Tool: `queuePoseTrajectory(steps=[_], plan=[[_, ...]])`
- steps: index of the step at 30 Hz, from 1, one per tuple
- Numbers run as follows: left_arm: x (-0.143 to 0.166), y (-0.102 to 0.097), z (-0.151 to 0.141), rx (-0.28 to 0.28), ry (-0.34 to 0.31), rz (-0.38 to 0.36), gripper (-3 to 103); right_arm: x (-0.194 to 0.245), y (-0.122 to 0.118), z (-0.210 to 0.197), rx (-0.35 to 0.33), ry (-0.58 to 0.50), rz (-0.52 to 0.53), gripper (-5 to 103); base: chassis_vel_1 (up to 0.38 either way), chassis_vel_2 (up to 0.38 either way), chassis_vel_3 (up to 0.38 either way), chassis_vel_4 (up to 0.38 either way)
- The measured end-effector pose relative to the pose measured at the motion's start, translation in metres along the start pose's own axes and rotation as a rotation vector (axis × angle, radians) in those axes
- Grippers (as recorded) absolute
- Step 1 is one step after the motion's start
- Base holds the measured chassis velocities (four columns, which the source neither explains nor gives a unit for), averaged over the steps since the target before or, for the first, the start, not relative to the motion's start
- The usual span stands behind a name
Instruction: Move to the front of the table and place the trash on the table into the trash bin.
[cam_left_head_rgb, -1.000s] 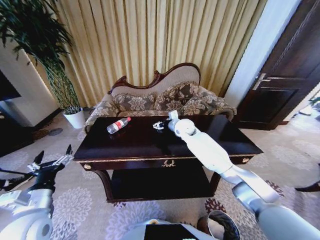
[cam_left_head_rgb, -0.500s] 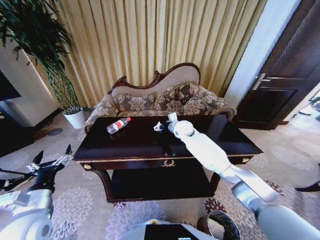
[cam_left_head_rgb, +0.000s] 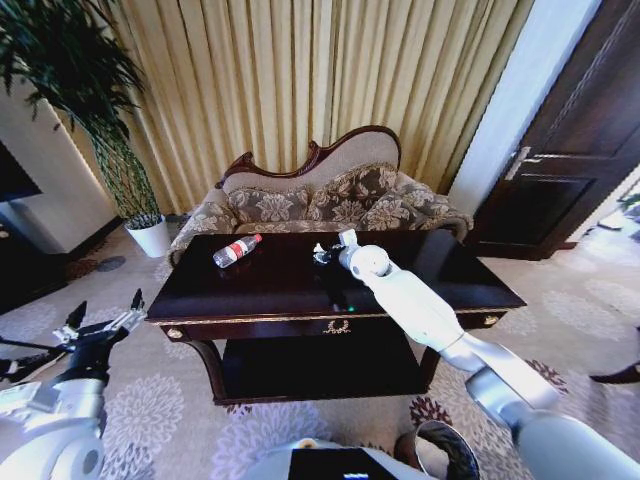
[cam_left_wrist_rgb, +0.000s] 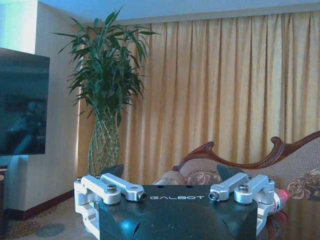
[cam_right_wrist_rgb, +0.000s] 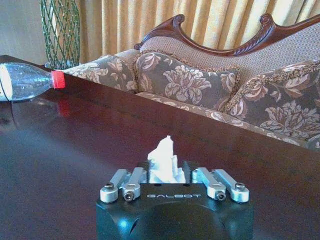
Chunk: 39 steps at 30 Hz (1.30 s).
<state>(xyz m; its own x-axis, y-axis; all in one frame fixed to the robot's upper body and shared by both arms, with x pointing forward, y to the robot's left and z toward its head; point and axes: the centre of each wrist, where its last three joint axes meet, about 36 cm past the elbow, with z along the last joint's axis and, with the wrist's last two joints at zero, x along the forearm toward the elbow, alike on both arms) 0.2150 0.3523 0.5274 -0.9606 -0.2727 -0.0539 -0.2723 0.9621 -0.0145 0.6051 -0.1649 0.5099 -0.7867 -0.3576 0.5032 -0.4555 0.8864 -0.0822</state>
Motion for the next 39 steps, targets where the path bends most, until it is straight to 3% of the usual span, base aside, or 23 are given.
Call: queuePoseTrajectory(steps=[1, 3, 10, 20, 22, 23, 25, 26, 28, 31, 32, 39], plan=[[0.0, 0.0, 0.0, -0.001, 0.0, 0.0, 100, 0.0, 0.0, 0.001, -0.001, -0.001, 0.0, 28, 0.0, 0.0, 0.0, 0.0], [0.0, 0.0, 0.0, -0.002, 0.0, 0.0, 100, 0.0, 0.0, 0.001, -0.001, -0.001, 0.0, 28, 0.0, 0.0, 0.0, 0.0], [0.001, 0.001, -0.001, -0.006, -0.009, -0.001, 100, 0.004, 0.002, 0.003, -0.008, -0.019, -0.005, 1, 0.0, 0.0, 0.0, 0.0], [0.0, 0.003, 0.0, -0.009, -0.013, -0.002, 100, 0.052, -0.014, -0.035, -0.051, -0.233, 0.01, 0, 0.0, 0.0, 0.0, 0.0], [-0.001, 0.004, 0.0, -0.008, -0.017, -0.004, 100, 0.081, -0.04, -0.046, -0.069, -0.333, 0.079, 0, 0.0, 0.0, 0.0, 0.0], [-0.001, 0.004, 0.0, -0.008, -0.017, -0.004, 100, 0.081, -0.04, -0.046, -0.069, -0.333, 0.079, 0, 0.0, 0.0, 0.0, 0.0], [-0.003, 0.004, -0.001, -0.001, -0.022, -0.008, 100, 0.105, -0.076, -0.043, -0.102, -0.405, 0.174, 0, 0.0, 0.0, 0.0, 0.0], [-0.003, 0.004, -0.001, -0.001, -0.022, -0.008, 100, 0.105, -0.076, -0.043, -0.102, -0.405, 0.174, 0, 0.0, 0.0, 0.0, 0.0], [-0.006, 0.004, -0.003, 0.004, -0.031, -0.002, 100, 0.125, -0.104, -0.02, -0.131, -0.449, 0.259, 0, 0.0, 0.0, 0.0, 0.0], [-0.012, 0.004, -0.006, -0.001, -0.042, 0.008, 100, 0.136, -0.115, 0.01, -0.142, -0.455, 0.309, 0, 0.0, 0.0, 0.0, 0.0], [-0.018, 0.001, -0.009, 0.009, -0.043, 0.026, 100, 0.149, -0.12, 0.042, -0.161, -0.455, 0.359, 0, 0.0, 0.0, 0.0, 0.0], [-0.03, -0.001, -0.004, 0.023, -0.033, 0.048, 100, 0.169, -0.127, 0.078, -0.19, -0.509, 0.422, 0, 0.0, 0.0, 0.0, 0.0]])
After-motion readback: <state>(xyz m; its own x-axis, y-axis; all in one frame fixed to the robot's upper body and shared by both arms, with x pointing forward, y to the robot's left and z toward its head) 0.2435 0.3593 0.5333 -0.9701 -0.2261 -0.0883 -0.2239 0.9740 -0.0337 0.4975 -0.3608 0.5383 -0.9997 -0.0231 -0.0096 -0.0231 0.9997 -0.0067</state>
